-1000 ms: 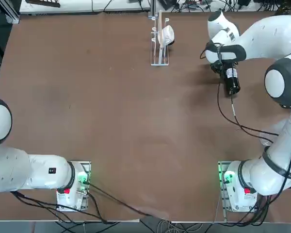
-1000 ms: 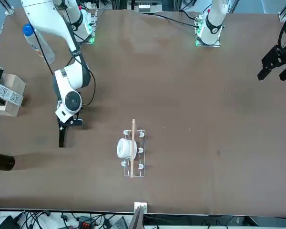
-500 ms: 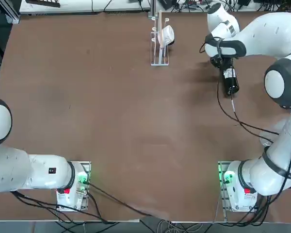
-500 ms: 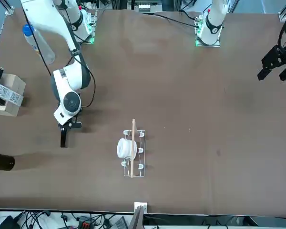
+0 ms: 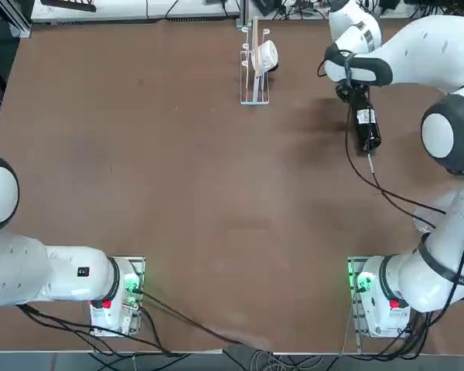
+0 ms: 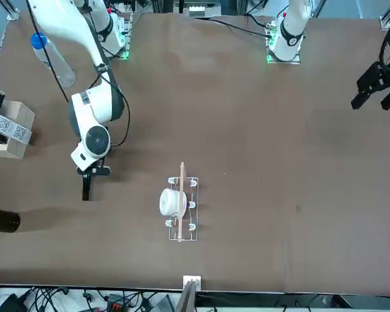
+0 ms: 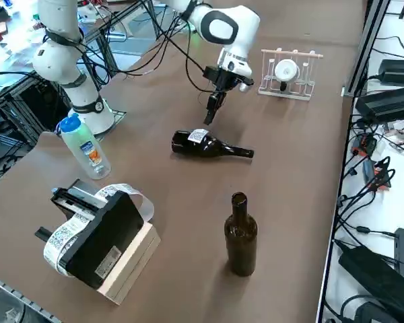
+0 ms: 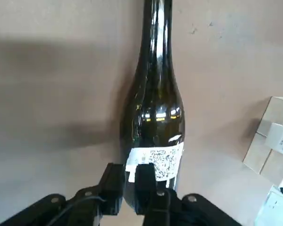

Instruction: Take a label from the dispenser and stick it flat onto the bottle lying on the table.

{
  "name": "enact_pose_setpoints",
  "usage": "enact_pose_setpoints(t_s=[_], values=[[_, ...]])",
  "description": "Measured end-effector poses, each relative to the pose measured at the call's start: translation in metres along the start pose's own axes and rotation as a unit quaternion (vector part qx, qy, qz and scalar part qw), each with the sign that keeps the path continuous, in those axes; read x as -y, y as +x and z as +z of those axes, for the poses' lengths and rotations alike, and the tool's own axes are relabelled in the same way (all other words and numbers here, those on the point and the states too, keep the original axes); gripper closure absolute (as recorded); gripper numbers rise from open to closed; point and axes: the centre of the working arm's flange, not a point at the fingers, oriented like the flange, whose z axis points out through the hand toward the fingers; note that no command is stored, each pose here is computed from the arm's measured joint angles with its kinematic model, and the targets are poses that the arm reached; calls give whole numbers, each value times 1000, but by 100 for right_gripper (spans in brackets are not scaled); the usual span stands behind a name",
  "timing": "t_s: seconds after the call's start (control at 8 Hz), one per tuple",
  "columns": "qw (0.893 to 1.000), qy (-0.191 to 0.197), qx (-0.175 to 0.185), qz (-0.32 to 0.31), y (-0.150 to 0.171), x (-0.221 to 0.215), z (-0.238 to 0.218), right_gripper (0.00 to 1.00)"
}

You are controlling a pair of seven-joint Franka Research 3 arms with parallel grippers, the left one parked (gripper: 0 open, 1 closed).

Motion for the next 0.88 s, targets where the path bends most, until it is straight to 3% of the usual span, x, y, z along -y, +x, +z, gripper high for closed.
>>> enact_pose_setpoints(t_s=[0.88], values=[[999, -11, 36, -7, -10, 3, 31, 81]])
